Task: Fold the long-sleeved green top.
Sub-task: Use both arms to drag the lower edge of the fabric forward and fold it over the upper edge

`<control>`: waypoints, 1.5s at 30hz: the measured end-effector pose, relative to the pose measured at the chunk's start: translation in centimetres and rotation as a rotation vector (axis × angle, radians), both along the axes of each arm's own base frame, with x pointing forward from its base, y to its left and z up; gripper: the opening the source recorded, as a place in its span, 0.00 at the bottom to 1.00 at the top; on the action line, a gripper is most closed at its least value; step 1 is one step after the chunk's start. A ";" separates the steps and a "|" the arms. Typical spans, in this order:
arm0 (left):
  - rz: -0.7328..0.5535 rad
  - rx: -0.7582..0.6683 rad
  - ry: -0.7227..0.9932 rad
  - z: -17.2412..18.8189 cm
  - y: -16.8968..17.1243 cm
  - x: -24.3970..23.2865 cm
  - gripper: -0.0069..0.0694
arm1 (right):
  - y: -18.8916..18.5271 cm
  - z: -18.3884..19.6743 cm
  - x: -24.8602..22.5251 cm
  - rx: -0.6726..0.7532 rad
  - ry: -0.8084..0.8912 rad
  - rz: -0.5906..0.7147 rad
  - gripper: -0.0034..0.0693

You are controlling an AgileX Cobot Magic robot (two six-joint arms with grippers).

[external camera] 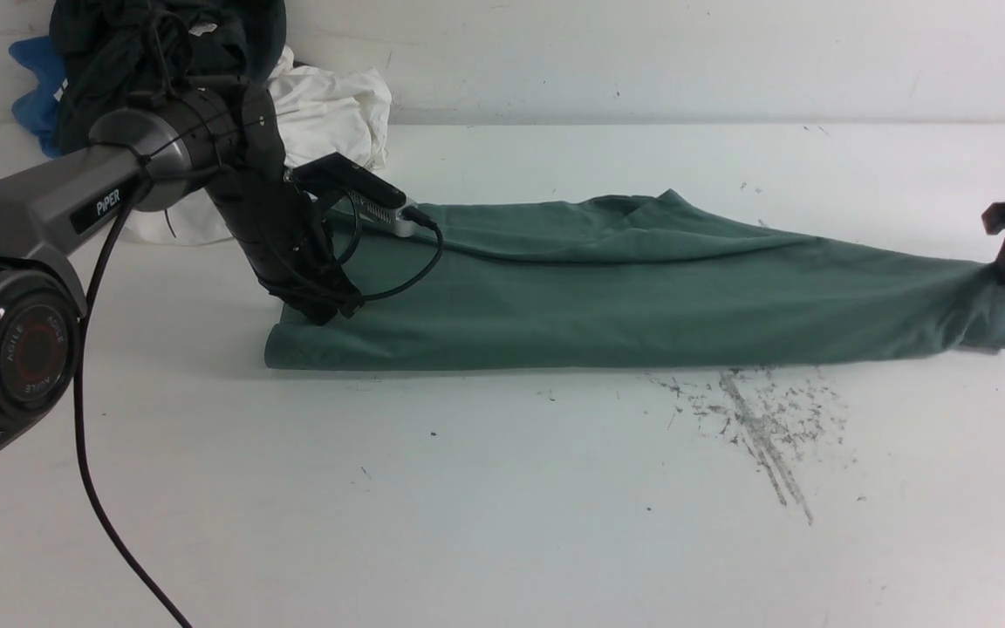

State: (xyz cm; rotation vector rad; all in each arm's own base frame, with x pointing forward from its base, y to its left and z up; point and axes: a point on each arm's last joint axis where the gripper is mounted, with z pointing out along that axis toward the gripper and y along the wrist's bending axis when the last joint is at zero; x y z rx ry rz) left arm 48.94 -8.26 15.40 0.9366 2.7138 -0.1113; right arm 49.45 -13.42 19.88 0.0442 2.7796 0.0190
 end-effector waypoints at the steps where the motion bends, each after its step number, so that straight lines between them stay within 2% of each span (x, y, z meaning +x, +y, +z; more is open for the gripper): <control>1: 0.001 0.000 0.004 0.0 0.0 0.0 0.08 | -0.1 0.9 0.2 -0.003 -0.020 -0.011 0.60; 4: 0.005 -0.002 0.001 0.3 0.0 -0.1 0.08 | -0.1 3.4 0.6 -0.015 -0.084 -0.024 0.67; 7: 0.005 0.004 0.009 0.8 0.1 -0.2 0.08 | 0.7 6.8 1.3 -0.047 -0.191 -0.005 0.67; 10: 0.003 0.009 0.023 1.3 0.2 -0.3 0.08 | 3.8 8.6 2.0 -0.047 -0.253 0.078 0.57; 12: 0.003 0.006 0.016 1.7 0.1 -0.2 0.08 | 7.3 8.6 2.6 -0.027 -0.263 0.175 0.47; 14: 0.003 0.003 0.009 2.0 0.1 -0.1 0.08 | 11.5 7.8 3.2 0.005 -0.257 0.282 0.32; 18: 0.004 0.001 0.010 1.9 0.1 -0.1 0.08 | 18.8 4.1 3.9 0.058 -0.197 0.444 0.10; 21: 0.003 0.002 0.017 1.8 0.1 -0.1 0.08 | 23.5 -0.3 4.0 0.077 -0.116 0.533 0.04; 25: 0.003 0.003 0.025 1.4 0.1 -0.1 0.08 | 26.9 -3.9 4.0 0.080 -0.094 0.586 0.03; 31: -0.001 0.006 0.051 1.3 0.1 -0.3 0.08 | 28.7 -4.8 4.9 0.112 -0.203 0.559 0.03; 37: -0.002 0.008 0.060 1.2 0.1 -0.3 0.08 | 28.9 -5.4 6.3 0.186 -0.336 0.399 0.03; 45: -0.005 0.013 0.078 1.0 0.1 -0.4 0.08 | 28.4 -5.2 7.2 0.246 -0.417 0.260 0.03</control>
